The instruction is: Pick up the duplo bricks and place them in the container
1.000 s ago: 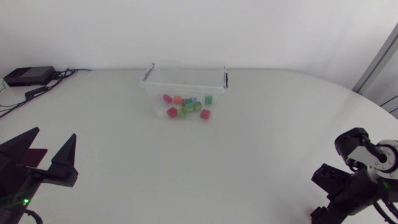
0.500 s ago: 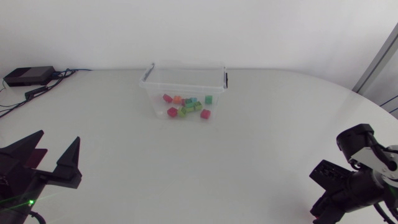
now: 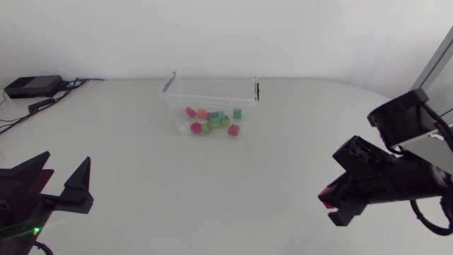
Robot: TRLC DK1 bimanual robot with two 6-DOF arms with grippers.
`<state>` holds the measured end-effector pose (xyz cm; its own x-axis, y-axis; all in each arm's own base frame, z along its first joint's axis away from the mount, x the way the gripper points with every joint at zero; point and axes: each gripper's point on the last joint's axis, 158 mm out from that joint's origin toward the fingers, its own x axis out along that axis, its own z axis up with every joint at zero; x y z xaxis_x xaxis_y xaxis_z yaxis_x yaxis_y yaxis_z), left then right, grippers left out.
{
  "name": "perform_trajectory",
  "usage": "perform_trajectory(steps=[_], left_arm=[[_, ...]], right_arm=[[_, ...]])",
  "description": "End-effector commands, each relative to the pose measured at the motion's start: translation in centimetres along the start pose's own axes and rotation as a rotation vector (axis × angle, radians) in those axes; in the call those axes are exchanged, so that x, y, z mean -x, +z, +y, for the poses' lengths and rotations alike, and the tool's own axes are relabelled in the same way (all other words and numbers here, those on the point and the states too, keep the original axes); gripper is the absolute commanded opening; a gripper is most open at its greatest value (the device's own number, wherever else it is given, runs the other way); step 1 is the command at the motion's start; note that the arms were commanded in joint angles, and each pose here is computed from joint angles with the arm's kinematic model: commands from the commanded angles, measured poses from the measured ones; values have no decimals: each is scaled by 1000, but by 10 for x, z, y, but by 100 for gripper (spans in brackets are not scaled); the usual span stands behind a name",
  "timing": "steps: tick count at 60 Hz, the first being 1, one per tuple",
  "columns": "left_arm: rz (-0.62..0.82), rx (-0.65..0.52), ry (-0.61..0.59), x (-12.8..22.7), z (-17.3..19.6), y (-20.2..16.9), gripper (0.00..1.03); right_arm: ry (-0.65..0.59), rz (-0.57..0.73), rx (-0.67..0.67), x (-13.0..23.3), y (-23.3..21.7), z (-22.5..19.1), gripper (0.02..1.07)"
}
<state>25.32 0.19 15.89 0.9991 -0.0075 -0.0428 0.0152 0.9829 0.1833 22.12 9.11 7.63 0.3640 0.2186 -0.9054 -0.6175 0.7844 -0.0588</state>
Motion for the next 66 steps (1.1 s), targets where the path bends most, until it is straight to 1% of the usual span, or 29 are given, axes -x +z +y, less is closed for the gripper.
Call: perform_trajectory(steps=[1,4,8,10,14,18,20,23,28,33,51,66], left_arm=[[24,45,-12,-1,-6,-9,99],[31,55,-19,-1,-8,-10,99],[41,87,-17,-1,-8,-12,99],[45,90,-19,-1,-9,-13,99],[47,101,-19,-2,-9,-14,99],[45,110,-19,-1,-9,-13,99],[44,120,-14,-1,-7,-13,99],[47,126,-9,-1,-6,-14,99],[46,131,-1,-1,-5,-14,99],[39,142,20,-1,1,-13,99],[33,169,67,0,13,-13,99],[34,176,77,1,15,-13,99]], right_arm=[[12,-47,-31,2,28,3,15],[18,-106,-44,4,53,2,15],[19,-146,-44,4,75,2,15],[16,-184,-40,6,89,2,15],[20,-217,-29,6,110,5,15],[7,-263,-27,6,132,2,15],[-6,-286,-18,6,144,0,12],[-35,-333,-12,5,162,-5,12],[-34,-360,-15,-1,187,-8,12],[-46,-418,-14,-3,215,-12,12],[-112,-551,-17,-14,291,-30,12],[-150,-622,-25,-28,342,-47,12]])
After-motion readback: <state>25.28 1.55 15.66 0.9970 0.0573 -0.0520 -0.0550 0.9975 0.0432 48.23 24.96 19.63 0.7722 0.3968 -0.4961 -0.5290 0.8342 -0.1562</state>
